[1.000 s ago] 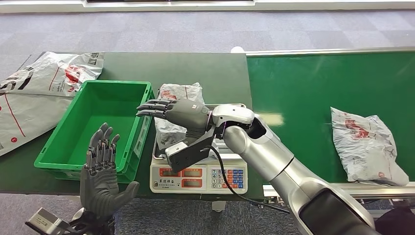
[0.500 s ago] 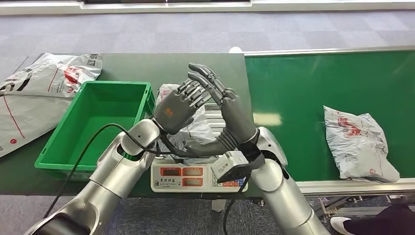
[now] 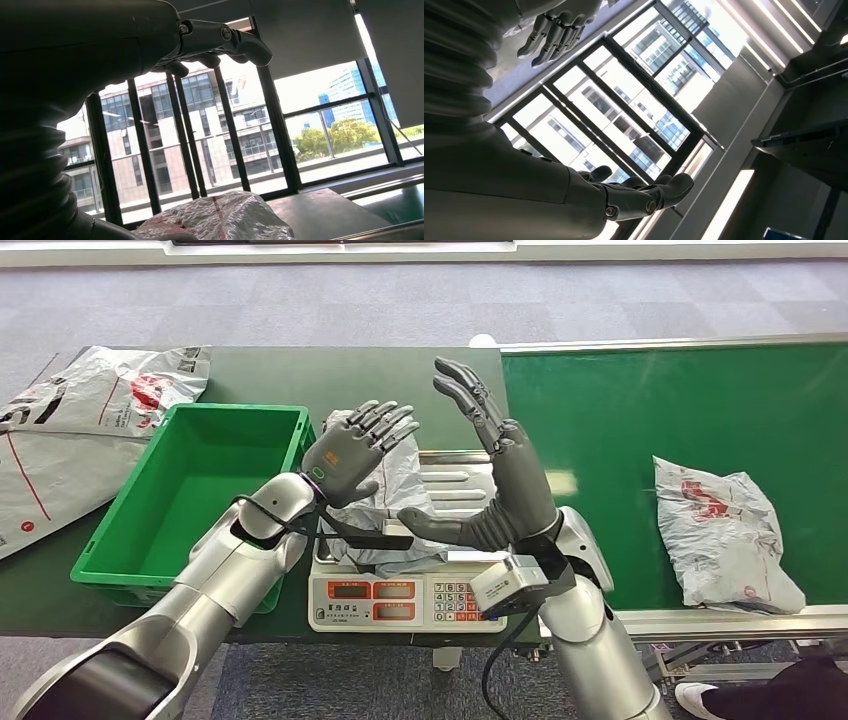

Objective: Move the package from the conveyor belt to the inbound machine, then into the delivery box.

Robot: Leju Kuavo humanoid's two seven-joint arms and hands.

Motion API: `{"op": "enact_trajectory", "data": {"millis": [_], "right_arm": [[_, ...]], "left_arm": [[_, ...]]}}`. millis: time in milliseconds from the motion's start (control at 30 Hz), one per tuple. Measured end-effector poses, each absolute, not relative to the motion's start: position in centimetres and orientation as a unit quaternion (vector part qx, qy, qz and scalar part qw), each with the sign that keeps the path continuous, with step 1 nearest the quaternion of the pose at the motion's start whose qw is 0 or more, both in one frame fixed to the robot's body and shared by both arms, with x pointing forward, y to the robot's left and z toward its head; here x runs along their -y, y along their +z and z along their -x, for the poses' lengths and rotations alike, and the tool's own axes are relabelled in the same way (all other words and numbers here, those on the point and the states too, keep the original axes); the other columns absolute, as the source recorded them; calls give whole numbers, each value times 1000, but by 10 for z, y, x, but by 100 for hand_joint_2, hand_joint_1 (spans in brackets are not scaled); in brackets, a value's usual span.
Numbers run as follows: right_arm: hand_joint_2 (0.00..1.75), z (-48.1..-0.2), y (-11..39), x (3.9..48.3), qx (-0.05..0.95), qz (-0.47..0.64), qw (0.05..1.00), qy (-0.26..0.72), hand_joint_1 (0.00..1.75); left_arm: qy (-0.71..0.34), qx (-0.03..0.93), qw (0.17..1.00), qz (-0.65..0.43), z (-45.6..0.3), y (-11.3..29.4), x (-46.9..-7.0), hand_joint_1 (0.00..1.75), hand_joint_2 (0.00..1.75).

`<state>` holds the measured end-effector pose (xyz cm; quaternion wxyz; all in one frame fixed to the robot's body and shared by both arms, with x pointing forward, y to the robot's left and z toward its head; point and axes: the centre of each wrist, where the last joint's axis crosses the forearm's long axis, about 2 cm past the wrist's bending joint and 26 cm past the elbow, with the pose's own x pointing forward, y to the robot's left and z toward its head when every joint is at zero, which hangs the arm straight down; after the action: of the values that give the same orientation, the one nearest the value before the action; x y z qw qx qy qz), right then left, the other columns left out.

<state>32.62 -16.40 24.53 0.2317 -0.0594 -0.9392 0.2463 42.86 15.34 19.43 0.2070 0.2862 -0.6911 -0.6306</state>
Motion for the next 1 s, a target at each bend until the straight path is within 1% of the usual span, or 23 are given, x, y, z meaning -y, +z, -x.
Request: {"op": "enact_trajectory", "data": {"millis": [233, 300, 400, 467, 667, 1000], "right_arm": [[175, -326, 245, 165, 940, 61, 231, 244, 0], [175, -327, 245, 165, 941, 61, 228, 243, 0], [175, -327, 245, 165, 943, 62, 225, 239, 0], [175, -328, 244, 165, 943, 62, 225, 237, 0], [175, -328, 244, 165, 942, 64, 229, 235, 0], [175, -327, 244, 165, 942, 65, 231, 236, 0]], "left_arm": [[-650, 675, 211, -279, -429, 190, -155, 0, 175], [-683, 649, 222, -252, -432, 190, -157, 0, 175], [-742, 598, 243, -181, -438, 190, -161, 0, 175], [-760, 581, 248, -150, -443, 194, -163, 0, 175], [-771, 573, 255, -115, -450, 204, -164, 0, 175], [-778, 564, 253, -112, -452, 207, -164, 0, 175]]}}
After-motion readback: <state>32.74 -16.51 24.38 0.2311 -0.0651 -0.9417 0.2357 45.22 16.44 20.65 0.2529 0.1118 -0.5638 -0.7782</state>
